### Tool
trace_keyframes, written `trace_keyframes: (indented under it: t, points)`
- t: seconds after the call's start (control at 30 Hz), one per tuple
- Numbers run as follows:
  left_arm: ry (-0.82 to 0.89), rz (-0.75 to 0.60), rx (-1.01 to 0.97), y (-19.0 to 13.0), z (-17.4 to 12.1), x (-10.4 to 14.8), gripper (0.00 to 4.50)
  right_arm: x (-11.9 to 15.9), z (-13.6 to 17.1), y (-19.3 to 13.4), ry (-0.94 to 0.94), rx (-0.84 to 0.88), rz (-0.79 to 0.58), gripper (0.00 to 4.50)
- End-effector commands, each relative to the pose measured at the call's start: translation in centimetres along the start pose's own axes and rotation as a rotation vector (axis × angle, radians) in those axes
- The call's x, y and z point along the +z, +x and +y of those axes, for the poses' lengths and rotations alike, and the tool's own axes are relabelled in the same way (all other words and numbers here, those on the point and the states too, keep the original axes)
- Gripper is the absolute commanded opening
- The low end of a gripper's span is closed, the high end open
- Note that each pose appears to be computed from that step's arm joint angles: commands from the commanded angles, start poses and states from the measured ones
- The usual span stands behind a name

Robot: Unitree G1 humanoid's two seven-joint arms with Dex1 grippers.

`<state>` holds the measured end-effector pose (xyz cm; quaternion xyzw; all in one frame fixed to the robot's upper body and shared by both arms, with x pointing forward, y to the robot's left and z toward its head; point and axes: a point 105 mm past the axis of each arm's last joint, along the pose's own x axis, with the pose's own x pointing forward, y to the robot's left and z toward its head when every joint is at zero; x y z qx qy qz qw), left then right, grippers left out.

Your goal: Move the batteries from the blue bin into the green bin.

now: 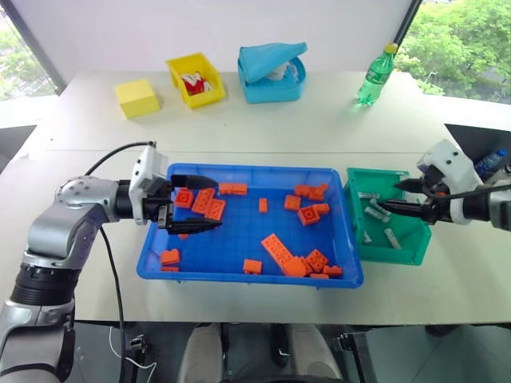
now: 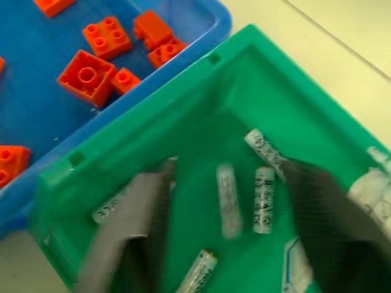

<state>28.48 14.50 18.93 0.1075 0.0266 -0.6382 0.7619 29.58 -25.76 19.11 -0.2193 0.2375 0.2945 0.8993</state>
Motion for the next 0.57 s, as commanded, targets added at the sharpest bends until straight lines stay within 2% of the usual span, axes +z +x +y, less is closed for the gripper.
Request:
trace_keyframes:
  t: [0.03,0.13,0.23,0.43,0.57]
  points:
    - [0.067,0.011,0.025,-1.0,0.6,1.2,4.5,1.3,-1.2,-1.5,-0.09,-0.034,-0.066,4.06]
    - [0.064,0.022,0.055,-2.3,1.2,1.6,4.5,1.5,-0.9,-2.9,-0.198,0.053,-0.122,4.06]
    - [0.05,0.049,0.107,-4.9,1.8,1.9,4.5,-0.4,-1.7,-5.0,-0.254,0.12,-0.077,4.06]
    - [0.011,0.138,0.245,-11.1,2.8,2.0,4.5,-3.2,-5.1,-7.9,-0.19,0.111,-0.049,4.06]
    - [0.003,0.199,0.309,-13.6,2.9,1.3,4.5,-4.0,-5.7,-8.0,-0.173,0.12,-0.054,4.06]
